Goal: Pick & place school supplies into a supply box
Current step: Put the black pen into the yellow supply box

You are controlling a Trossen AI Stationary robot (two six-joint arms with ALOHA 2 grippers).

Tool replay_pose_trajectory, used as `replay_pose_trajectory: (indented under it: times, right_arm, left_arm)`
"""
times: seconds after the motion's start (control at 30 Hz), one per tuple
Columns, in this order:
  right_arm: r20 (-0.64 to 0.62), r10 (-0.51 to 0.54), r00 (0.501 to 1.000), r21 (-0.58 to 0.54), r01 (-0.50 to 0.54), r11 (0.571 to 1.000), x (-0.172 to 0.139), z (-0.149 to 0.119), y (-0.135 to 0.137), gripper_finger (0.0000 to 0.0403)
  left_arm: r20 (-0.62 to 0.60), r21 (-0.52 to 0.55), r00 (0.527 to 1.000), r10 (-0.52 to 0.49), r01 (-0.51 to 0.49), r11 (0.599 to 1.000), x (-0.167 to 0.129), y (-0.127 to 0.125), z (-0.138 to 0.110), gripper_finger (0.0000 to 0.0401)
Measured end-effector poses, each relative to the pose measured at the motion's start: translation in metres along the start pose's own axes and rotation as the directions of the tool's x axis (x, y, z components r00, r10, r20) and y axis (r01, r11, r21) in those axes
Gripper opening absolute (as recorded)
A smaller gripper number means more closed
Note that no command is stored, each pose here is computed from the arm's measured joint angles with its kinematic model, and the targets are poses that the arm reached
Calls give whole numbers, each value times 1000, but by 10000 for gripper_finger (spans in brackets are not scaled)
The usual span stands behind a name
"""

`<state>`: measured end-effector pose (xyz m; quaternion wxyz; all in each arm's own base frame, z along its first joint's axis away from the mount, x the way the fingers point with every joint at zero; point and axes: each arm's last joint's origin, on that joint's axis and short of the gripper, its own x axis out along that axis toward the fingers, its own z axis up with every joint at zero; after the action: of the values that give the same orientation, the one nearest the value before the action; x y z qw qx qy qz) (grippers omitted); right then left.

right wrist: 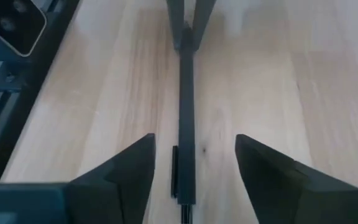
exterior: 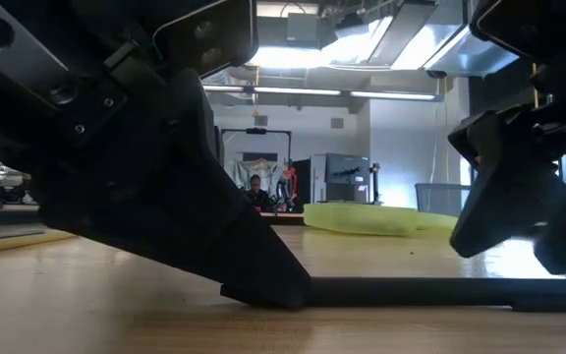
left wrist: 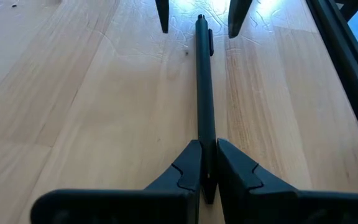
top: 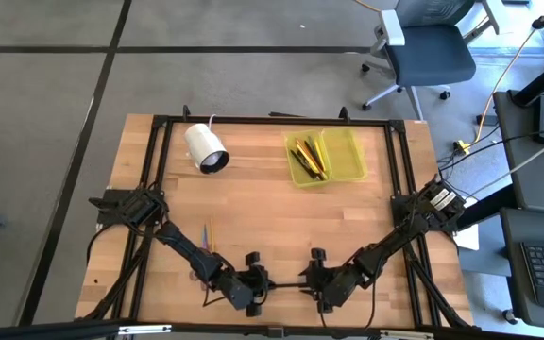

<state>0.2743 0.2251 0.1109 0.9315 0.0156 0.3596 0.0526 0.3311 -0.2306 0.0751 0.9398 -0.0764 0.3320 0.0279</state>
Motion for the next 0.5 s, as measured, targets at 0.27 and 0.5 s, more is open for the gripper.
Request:
replay_pose_trajectory:
  times: [0.27, 0.5]
  right_arm:
    - [-106, 17, 994, 121, -4, 993, 5, -3, -11, 223]
    - [-138, -14, 990, 4, 14, 1000, 15, -14, -12, 173]
  left_arm:
    - [5, -6, 1000, -13, 13, 1000, 1, 0, 1, 20]
    - [21, -18, 1000, 1, -1, 1000, 1, 0, 1, 20]
